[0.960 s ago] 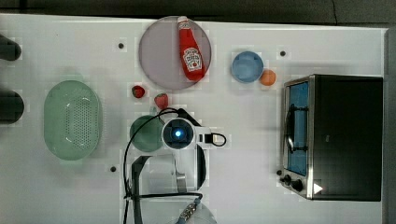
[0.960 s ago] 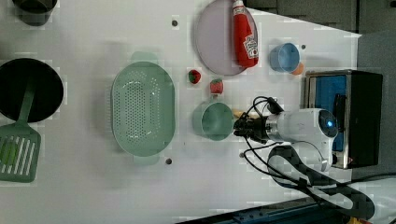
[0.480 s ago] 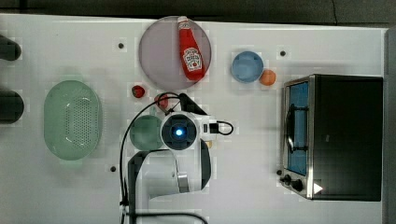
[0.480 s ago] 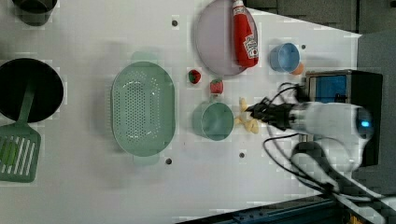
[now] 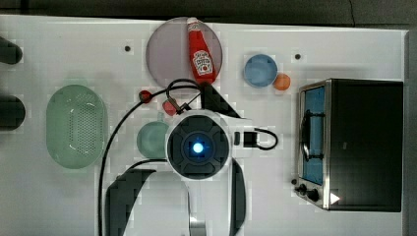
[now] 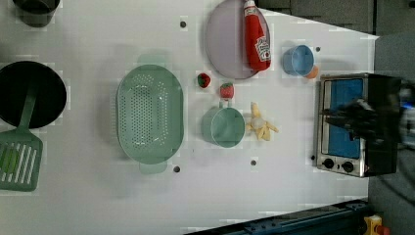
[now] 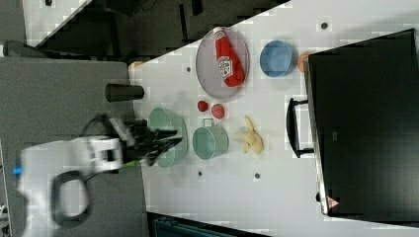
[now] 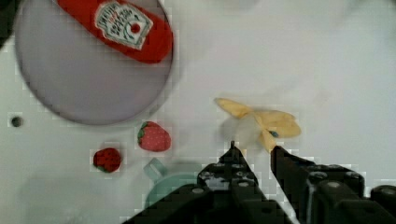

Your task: Pick banana from table and place on oven.

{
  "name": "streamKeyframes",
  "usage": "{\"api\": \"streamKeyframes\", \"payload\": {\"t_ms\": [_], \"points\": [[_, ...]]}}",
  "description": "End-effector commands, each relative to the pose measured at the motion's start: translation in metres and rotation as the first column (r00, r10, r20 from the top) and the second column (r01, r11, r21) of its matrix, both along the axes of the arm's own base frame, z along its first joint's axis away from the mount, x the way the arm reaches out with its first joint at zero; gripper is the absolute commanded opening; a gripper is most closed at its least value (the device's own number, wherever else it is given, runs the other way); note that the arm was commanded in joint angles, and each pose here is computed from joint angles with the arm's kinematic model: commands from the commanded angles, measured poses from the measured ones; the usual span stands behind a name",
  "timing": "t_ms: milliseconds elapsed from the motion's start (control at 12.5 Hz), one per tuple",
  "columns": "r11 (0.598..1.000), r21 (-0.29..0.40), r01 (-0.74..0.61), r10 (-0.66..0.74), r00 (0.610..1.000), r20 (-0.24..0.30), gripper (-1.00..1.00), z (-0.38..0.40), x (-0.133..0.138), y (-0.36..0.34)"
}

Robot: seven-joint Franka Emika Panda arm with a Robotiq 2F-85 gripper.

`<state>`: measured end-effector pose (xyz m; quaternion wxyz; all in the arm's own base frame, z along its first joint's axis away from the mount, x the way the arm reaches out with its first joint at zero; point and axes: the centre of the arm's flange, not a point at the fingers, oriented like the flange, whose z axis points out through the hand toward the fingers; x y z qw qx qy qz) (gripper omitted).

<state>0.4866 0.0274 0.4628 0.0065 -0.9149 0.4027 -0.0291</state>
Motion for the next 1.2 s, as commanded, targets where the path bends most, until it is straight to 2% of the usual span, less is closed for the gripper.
{"api": "streamKeyframes", "payload": {"t_ms": [80,240,400,800,960,1200], "points": [[0.995,0.001,0.105,-0.105,0.994,-0.044,-0.51,0.060,-0.006,-0.048],[0.989,0.016,0.146,-0.146,0.989,-0.020,-0.51,0.095,-0.004,-0.081],[0.995,0.022,0.099,-0.099,0.995,-0.003,-0.51,0.105,-0.003,-0.124],[0.999,0.042,-0.007,0.010,0.999,-0.053,-0.51,0.064,-0.017,-0.243],[0.996,0.012,-0.088,0.088,0.996,-0.029,-0.51,0.042,-0.021,-0.294],[0.974,-0.087,-0.207,0.206,0.978,-0.015,-0.51,0.004,-0.022,-0.356]]}}
